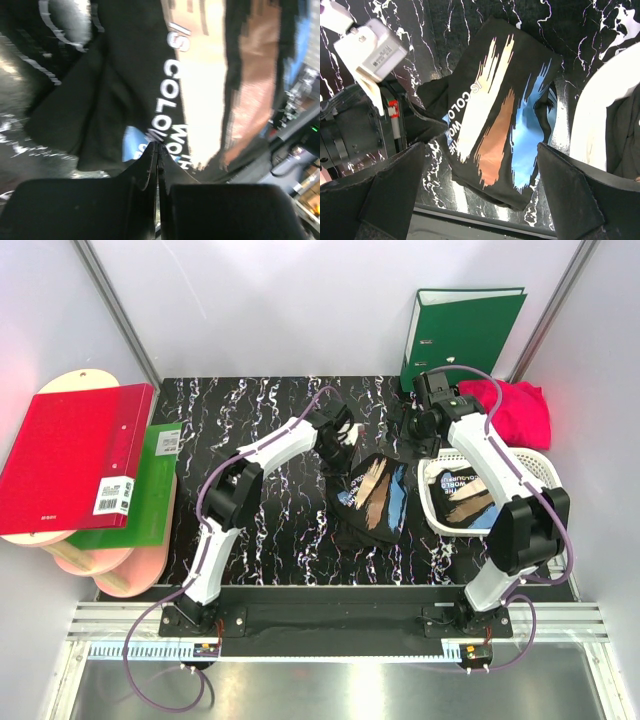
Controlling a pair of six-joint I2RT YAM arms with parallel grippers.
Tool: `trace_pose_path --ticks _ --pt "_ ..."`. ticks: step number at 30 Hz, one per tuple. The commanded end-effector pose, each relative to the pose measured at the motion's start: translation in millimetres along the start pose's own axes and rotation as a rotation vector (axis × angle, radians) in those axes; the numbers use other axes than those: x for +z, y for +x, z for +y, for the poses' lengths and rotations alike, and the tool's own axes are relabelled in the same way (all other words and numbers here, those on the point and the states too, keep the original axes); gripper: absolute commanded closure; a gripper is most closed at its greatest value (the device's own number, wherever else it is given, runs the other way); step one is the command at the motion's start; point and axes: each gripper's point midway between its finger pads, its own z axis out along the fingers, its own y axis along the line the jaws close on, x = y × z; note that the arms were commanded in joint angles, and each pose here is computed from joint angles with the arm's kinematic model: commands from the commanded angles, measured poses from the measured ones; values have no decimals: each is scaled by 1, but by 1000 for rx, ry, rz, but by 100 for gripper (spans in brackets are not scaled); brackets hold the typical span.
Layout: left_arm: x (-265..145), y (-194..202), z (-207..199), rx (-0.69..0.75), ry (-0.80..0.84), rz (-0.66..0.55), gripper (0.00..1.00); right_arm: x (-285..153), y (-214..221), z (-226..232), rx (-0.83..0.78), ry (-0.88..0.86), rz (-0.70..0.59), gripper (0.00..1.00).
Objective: Fold and stack the t-shirts
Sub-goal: Flatten out the tshirt
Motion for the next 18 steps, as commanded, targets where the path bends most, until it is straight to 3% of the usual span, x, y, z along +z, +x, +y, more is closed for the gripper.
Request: trace_pose_path --ticks 1,2,4,10,12,14,15,17,18 --pt "-49 -31 -7 50 -81 -181 76 -21 1 8 -16 -38 -33 0" --pt "-48 -33 -7 49 -80 -182 43 -21 2 8 -19 -40 -32 0" --pt "-41 -32 -5 29 -79 -168 4 -22 3 7 -23 -42 -33 0" --pt "-17 -33 -2 10 -42 -120 1 -21 7 7 -38 -49 -19 0" --pt "-6 -36 -4 6 -16 -105 10 -20 9 5 -41 -45 -15 0" --pt "4 -37 -4 0 5 -88 29 -20 9 5 -43 -46 -13 0" --pt "7 -36 -3 -5 11 -82 57 -19 10 5 -46 -48 -8 0" --pt "12 -34 -2 -5 19 -72 80 -17 10 6 -51 -50 -2 1" --pt "13 -33 -1 -1 19 -68 100 -17 10 6 -54 -52 -1 0"
